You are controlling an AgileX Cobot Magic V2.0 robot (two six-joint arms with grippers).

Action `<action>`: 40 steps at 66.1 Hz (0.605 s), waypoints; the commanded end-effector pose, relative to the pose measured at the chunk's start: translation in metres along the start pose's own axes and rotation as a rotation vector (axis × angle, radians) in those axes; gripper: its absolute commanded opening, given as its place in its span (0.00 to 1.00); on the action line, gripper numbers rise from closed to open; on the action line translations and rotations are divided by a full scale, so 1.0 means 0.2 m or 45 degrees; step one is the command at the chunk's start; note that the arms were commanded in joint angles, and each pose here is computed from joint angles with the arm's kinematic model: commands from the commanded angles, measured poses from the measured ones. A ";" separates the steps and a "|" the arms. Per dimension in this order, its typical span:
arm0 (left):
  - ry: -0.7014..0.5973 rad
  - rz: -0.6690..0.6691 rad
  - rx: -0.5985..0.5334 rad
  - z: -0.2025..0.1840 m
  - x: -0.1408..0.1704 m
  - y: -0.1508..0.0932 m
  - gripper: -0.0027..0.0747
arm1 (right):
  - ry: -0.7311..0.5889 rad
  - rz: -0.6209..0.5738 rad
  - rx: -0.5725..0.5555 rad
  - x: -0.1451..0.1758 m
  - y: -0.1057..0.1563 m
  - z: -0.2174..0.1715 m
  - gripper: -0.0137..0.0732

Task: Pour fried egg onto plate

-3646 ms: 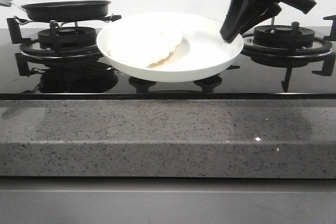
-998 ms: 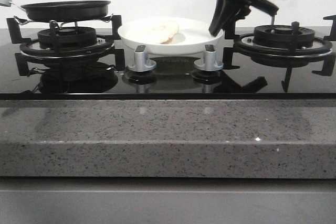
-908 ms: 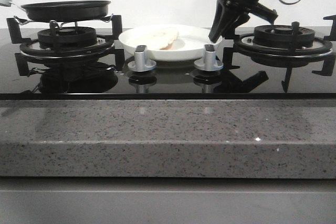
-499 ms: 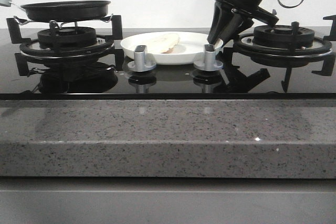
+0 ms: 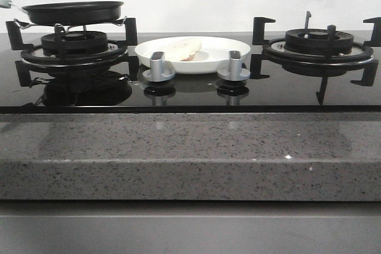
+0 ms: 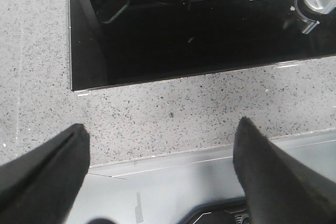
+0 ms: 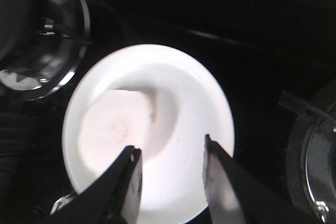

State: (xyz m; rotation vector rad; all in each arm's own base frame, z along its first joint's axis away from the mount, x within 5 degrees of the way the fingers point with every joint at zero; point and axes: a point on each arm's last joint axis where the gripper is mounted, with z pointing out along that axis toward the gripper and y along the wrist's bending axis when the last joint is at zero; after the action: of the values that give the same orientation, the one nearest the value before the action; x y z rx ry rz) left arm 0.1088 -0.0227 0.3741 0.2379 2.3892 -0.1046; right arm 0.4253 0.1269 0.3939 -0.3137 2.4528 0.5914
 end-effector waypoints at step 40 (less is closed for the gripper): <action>-0.106 -0.004 0.014 -0.04 -0.05 -0.01 0.75 | -0.253 -0.159 0.015 0.75 0.31 -0.68 0.52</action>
State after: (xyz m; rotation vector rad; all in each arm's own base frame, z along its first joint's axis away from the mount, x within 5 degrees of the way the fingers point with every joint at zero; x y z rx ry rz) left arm 0.1088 -0.0227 0.3741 0.2379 2.3892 -0.1046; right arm 0.2411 0.1139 0.4128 -0.3961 2.3541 0.5322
